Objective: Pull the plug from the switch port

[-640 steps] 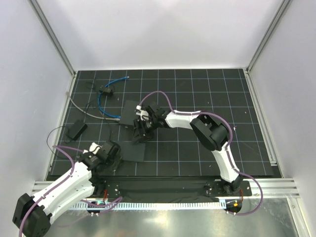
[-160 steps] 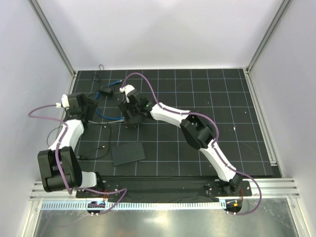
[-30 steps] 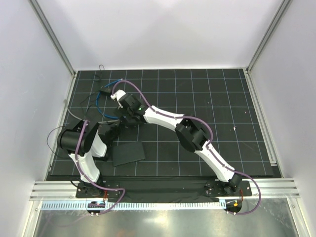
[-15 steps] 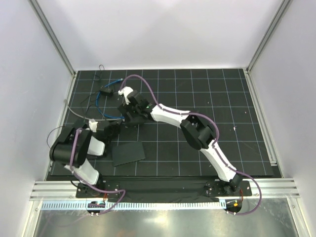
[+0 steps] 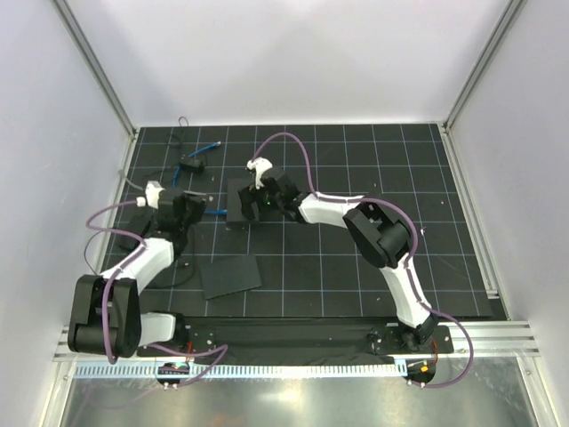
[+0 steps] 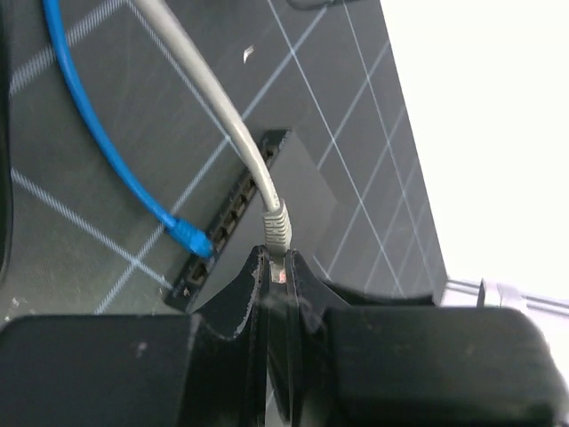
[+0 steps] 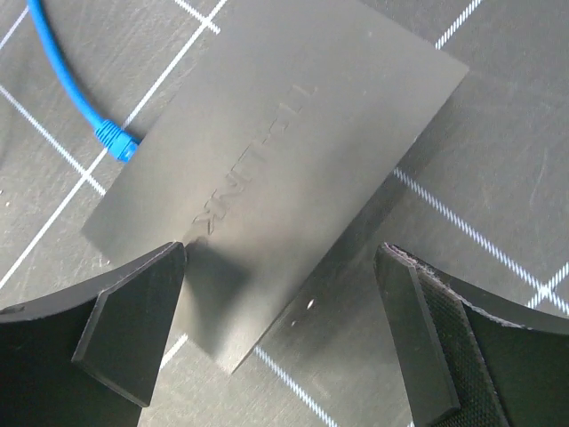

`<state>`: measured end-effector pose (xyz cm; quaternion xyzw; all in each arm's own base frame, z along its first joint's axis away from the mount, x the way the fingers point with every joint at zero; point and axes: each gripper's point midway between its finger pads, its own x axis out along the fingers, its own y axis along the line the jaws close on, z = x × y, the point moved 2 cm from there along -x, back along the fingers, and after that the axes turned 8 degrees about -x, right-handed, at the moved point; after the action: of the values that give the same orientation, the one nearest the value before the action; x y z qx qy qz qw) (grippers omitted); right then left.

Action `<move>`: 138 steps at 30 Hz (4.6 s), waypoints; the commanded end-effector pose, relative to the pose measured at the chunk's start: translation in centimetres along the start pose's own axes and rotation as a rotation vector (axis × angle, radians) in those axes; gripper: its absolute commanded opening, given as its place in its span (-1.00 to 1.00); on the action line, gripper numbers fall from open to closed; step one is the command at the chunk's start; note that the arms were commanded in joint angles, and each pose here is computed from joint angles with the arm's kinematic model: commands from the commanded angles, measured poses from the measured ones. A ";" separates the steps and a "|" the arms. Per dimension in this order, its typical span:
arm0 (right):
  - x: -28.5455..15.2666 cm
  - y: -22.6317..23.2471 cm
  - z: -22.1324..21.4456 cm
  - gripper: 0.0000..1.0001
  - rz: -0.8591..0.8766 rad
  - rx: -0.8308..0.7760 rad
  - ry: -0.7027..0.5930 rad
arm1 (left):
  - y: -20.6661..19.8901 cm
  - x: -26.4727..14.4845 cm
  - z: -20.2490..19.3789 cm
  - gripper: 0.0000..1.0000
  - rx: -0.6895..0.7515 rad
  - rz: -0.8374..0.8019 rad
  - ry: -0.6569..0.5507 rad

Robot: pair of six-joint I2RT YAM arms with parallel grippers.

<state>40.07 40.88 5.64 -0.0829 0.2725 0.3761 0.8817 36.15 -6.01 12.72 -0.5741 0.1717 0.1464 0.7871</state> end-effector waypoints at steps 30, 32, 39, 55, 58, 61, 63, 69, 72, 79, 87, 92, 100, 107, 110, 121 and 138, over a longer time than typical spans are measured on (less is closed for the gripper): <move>-2.2 -0.8 6.8 0.95 0.002 0.045 -0.219 | 5.1 4.2 8.5 -0.99 0.053 0.336 0.133; -2.1 -0.9 6.6 0.94 0.000 0.044 -0.215 | 4.4 3.5 7.9 -1.00 0.056 0.289 0.136; -2.0 -0.8 6.8 0.95 0.004 0.051 -0.216 | -1.6 0.6 8.5 -1.00 0.192 0.131 0.075; -2.2 -1.5 6.7 0.94 -0.022 0.080 -0.219 | -10.8 -6.3 10.4 -1.00 0.270 -0.078 -0.041; -2.3 -1.7 6.8 0.95 -0.026 0.083 -0.220 | -12.0 -6.8 9.8 -1.00 0.254 -0.136 -0.013; -2.4 -1.7 6.7 0.94 -0.029 0.082 -0.221 | -13.9 -8.0 9.6 -1.00 0.269 -0.213 -0.007; -2.5 -1.7 6.9 0.95 -0.028 0.081 -0.225 | -15.7 -8.8 9.2 -1.00 0.282 -0.309 0.020; -2.5 -2.1 6.7 0.94 -0.040 0.087 -0.222 | -19.1 -11.4 8.7 -1.00 0.274 -0.469 0.044; -2.6 -1.9 7.0 0.94 -0.030 0.083 -0.224 | -18.0 -10.6 8.5 -1.00 0.250 -0.386 0.075; -2.3 3.6 7.3 0.94 0.188 -0.080 -0.167 | -10.8 -10.9 8.8 -0.35 0.194 -0.191 -0.050; -0.1 9.9 7.3 0.83 0.269 -0.260 -0.137 | -7.2 -12.6 8.5 -0.26 0.221 -0.103 -0.085; 1.6 11.2 5.8 0.62 0.267 -0.298 -0.051 | -6.5 -13.2 7.9 -0.25 0.234 -0.087 -0.055; 3.6 13.1 4.5 0.35 0.298 -0.325 -0.005 | -5.6 -13.3 7.1 -0.24 0.237 -0.085 -0.020; 4.9 13.9 4.4 0.29 0.262 -0.378 0.002 | -5.4 -13.3 6.9 -0.23 0.240 -0.086 -0.010; 5.1 13.9 4.0 0.28 0.262 -0.379 0.011 | -5.3 -13.3 6.8 -0.22 0.245 -0.081 -0.005; 6.3 13.5 2.4 0.01 0.233 -0.407 0.073 | -5.3 -13.3 6.7 -0.21 0.243 -0.083 0.002; 4.4 13.0 3.8 -0.92 0.222 -0.455 0.070 | -5.4 -13.8 6.7 -0.18 0.249 -0.079 0.001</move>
<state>35.06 54.87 4.30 -0.2529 0.2332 0.5251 0.7784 27.08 -1.47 24.29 -0.4881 0.1745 0.1064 0.8485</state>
